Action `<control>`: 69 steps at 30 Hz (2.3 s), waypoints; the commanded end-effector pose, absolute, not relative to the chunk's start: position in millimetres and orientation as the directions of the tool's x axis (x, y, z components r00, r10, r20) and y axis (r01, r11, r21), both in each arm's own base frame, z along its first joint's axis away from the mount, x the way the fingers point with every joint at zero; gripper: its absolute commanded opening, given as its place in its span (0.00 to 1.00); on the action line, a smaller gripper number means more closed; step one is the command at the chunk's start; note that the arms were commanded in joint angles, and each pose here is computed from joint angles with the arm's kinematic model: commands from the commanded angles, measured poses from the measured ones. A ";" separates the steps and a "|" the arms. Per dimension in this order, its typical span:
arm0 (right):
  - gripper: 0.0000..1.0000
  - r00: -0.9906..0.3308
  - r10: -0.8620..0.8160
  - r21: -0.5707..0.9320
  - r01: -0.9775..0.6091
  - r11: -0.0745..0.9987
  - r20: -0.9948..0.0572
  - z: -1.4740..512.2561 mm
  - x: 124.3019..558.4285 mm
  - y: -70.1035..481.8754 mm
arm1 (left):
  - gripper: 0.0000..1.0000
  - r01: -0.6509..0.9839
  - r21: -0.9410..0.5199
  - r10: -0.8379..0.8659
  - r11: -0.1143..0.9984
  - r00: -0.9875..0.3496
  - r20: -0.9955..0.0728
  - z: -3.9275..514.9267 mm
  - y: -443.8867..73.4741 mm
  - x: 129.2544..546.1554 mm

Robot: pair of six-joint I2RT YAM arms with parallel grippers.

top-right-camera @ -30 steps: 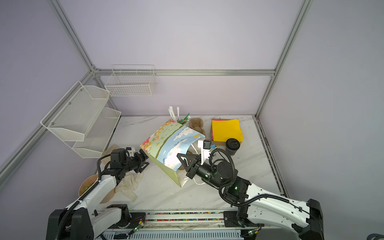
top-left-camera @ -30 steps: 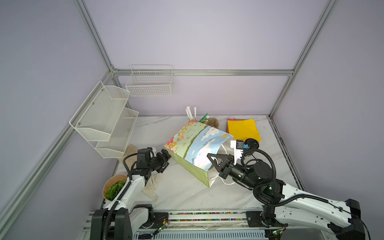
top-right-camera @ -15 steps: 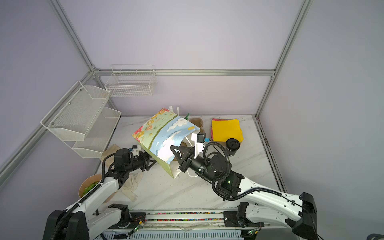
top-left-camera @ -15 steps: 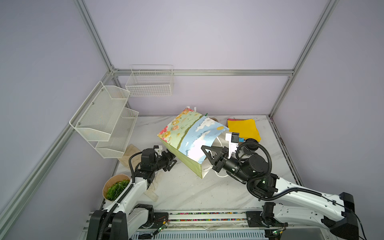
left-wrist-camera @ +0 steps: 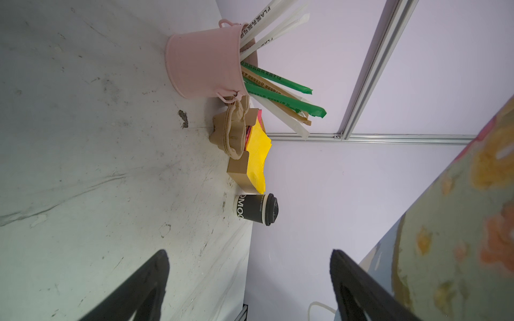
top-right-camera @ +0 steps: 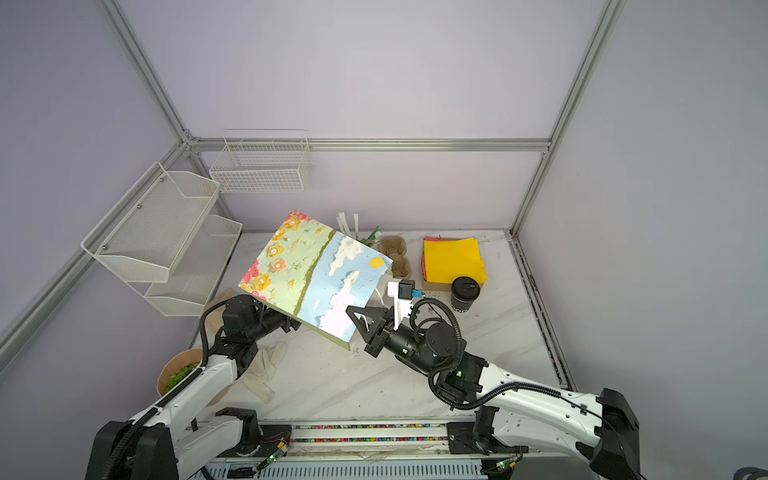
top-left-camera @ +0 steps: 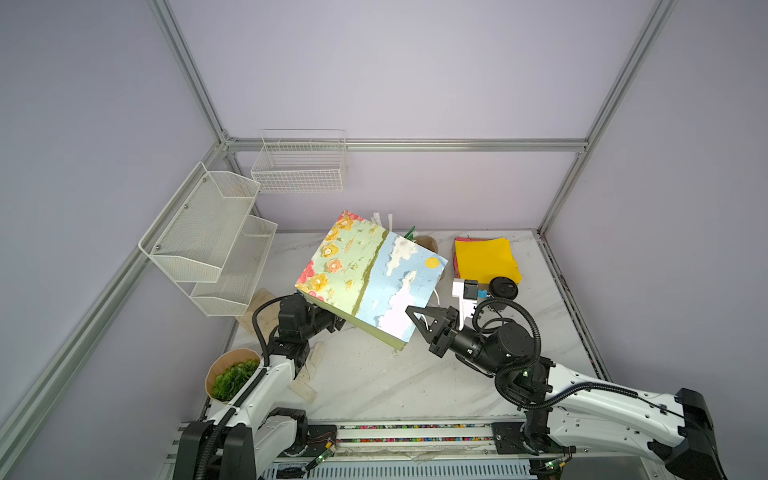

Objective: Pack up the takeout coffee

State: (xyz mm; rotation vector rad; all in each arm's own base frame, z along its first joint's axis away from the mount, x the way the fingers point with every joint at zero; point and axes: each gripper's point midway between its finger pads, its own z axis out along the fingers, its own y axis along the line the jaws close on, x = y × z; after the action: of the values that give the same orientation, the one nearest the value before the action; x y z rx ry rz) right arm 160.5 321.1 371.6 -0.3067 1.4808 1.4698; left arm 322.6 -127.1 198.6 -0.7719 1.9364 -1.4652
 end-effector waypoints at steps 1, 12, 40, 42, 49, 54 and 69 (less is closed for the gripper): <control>0.00 -0.469 0.476 0.619 -0.753 0.225 -0.744 369.6 161.4 312.8 | 0.90 0.042 -0.976 -0.754 0.214 -0.628 -0.193 244.2 -124.0 331.4; 0.00 -0.459 0.492 0.636 -0.715 0.290 -0.740 329.0 178.8 295.6 | 0.90 0.170 -0.924 -0.723 0.343 -0.581 -0.375 305.6 -118.4 319.9; 0.00 -0.375 0.482 0.558 -0.765 0.321 -0.792 339.8 185.5 280.4 | 0.90 0.340 -0.821 -0.669 0.459 -0.476 -0.571 371.3 -113.9 301.3; 0.00 -0.366 0.481 0.559 -0.750 0.355 -0.797 342.3 187.6 273.9 | 0.91 0.339 -0.827 -0.670 0.449 -0.485 -0.562 371.9 -115.2 302.7; 0.00 -0.378 0.414 0.560 -0.584 0.587 -0.828 342.9 213.8 251.2 | 0.90 0.274 -0.842 -0.656 0.464 -0.533 -0.535 353.4 -116.7 311.3; 0.00 -0.457 0.274 0.477 -0.418 0.773 -0.846 323.9 232.2 240.6 | 0.90 0.116 -0.809 -0.641 0.576 -0.550 -0.535 317.3 -101.0 313.8; 0.00 -0.642 -0.070 0.262 -0.408 0.874 -0.763 329.4 245.1 278.4 | 0.92 -0.201 -0.607 -0.607 0.769 -0.529 -0.593 262.5 -37.6 290.5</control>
State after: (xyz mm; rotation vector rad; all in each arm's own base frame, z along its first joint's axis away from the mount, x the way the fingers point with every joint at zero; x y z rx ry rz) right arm 253.4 272.8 375.5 -0.1799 2.0469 0.6660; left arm 292.6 -47.7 226.4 -0.6485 2.1795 -0.6639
